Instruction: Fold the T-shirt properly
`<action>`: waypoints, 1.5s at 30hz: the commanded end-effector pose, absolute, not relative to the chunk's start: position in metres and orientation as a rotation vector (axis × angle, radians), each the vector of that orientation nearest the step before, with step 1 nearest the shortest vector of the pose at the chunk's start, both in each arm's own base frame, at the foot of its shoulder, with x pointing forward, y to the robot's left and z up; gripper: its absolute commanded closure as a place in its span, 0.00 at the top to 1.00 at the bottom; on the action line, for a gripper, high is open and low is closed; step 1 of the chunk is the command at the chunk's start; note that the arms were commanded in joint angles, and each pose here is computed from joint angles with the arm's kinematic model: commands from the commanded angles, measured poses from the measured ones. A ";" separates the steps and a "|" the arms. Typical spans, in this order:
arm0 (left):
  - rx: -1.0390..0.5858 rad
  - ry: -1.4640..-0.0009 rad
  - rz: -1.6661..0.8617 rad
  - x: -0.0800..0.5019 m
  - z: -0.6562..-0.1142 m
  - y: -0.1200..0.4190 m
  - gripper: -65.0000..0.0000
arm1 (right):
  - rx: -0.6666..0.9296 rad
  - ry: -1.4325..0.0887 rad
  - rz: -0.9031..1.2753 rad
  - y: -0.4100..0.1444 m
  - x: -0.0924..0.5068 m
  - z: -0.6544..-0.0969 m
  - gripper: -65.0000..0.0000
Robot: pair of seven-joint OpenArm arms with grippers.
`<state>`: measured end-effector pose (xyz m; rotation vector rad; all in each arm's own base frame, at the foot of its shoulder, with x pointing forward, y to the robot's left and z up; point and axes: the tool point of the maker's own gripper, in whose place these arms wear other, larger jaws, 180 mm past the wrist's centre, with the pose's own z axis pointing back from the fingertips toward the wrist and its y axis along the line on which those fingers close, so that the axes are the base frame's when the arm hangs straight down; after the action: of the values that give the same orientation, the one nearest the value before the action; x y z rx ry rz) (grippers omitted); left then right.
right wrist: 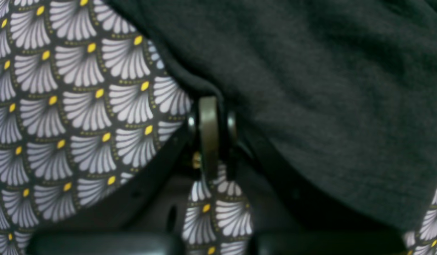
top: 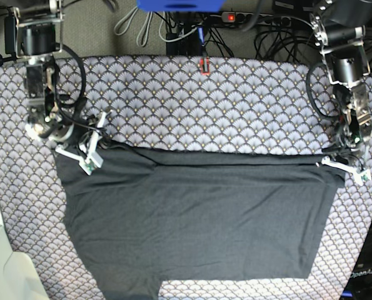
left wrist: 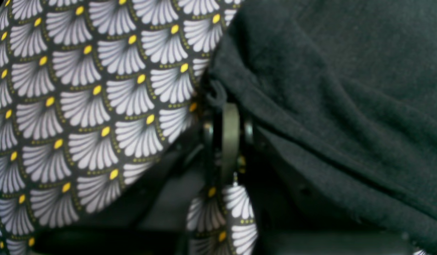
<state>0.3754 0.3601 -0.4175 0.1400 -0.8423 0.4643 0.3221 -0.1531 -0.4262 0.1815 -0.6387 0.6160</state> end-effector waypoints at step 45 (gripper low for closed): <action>0.126 -0.902 0.475 0.390 -0.402 0.356 0.00 | -0.199 -0.797 0.624 -0.190 0.387 -0.346 0.49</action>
<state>0.3784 0.3480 -0.4207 0.1157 -0.8511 0.4806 0.3747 -0.1816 -0.3644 -0.1638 -0.7503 0.6305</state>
